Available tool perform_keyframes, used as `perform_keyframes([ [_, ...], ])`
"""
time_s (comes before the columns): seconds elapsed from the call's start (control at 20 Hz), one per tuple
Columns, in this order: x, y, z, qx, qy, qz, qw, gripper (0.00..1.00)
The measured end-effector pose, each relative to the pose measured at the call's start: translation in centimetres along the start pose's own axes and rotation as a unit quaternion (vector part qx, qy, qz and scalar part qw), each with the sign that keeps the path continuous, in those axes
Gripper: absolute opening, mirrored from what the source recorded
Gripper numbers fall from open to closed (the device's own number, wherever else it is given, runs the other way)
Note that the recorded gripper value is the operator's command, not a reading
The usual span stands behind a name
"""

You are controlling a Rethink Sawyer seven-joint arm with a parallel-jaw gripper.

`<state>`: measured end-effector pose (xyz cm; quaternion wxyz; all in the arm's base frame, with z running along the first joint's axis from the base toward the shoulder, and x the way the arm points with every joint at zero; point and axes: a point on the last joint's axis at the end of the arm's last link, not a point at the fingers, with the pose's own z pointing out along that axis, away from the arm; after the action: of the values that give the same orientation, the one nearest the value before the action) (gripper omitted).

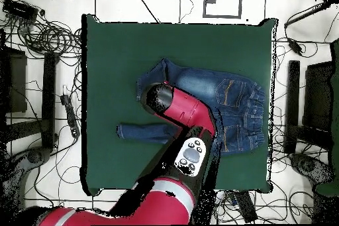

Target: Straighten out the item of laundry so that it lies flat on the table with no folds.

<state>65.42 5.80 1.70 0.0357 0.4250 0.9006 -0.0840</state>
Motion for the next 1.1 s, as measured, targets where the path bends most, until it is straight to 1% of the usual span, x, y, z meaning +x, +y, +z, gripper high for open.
perform_keyframes([
  [0.35,0.9,-0.5,0.5,0.007,0.008,0.004,0.9999,1.00],
  [0.75,2.2,-1.0,1.2,0.012,0.023,0.024,0.9994,1.00],
  [1.1,4.2,0.0,1.1,0.011,0.024,0.025,0.9993,1.00],
])
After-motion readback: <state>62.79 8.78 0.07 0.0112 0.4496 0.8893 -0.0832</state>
